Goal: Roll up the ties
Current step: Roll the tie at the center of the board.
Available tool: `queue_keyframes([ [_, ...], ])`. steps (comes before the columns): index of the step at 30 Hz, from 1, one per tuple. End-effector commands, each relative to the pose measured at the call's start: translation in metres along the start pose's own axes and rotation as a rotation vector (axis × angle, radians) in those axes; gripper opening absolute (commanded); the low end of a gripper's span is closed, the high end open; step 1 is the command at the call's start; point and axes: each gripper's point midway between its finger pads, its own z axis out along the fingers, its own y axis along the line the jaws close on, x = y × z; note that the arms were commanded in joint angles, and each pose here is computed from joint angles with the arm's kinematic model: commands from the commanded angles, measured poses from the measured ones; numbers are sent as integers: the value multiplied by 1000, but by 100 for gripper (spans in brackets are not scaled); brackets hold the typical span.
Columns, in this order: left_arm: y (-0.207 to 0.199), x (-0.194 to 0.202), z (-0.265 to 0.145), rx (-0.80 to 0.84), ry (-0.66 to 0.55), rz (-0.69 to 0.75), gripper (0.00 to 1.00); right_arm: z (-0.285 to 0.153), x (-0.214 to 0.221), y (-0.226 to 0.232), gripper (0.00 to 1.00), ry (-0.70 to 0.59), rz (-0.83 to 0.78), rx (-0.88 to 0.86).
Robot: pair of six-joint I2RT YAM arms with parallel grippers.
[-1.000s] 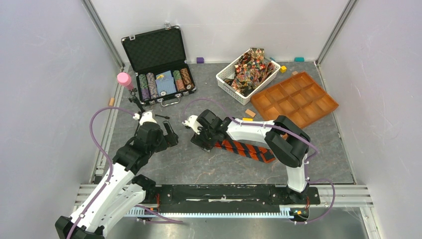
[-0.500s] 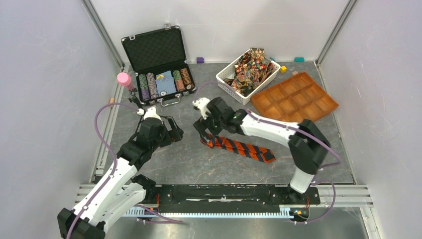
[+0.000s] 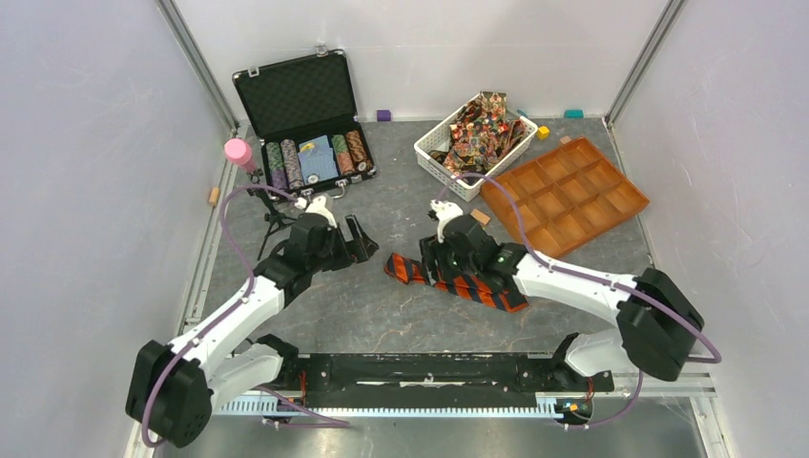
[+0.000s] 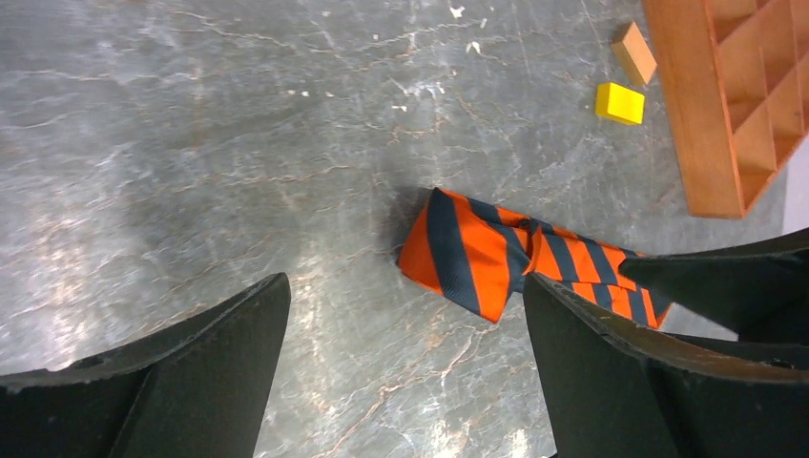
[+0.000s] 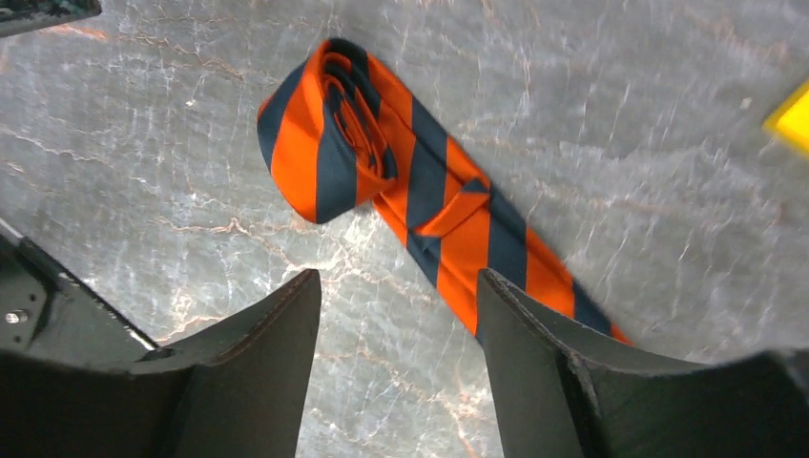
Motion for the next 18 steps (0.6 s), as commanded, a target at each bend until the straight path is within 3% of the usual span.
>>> queue_keyframes([
  [1,-27,-6,13,146,-14,32,97,-15,-22,23,64,-161,205,-119],
  [4,-25,-3,16,144,-2,39,96,-14,-22,38,62,-163,162,-211],
  [8,-21,-5,9,122,-12,46,96,5,-21,32,89,-49,-92,-163],
  [10,-15,-9,-1,83,-34,47,96,16,-20,20,97,-8,-187,-106],
  [18,8,-38,-58,-50,-215,-5,100,54,-19,26,98,130,-402,-153],
])
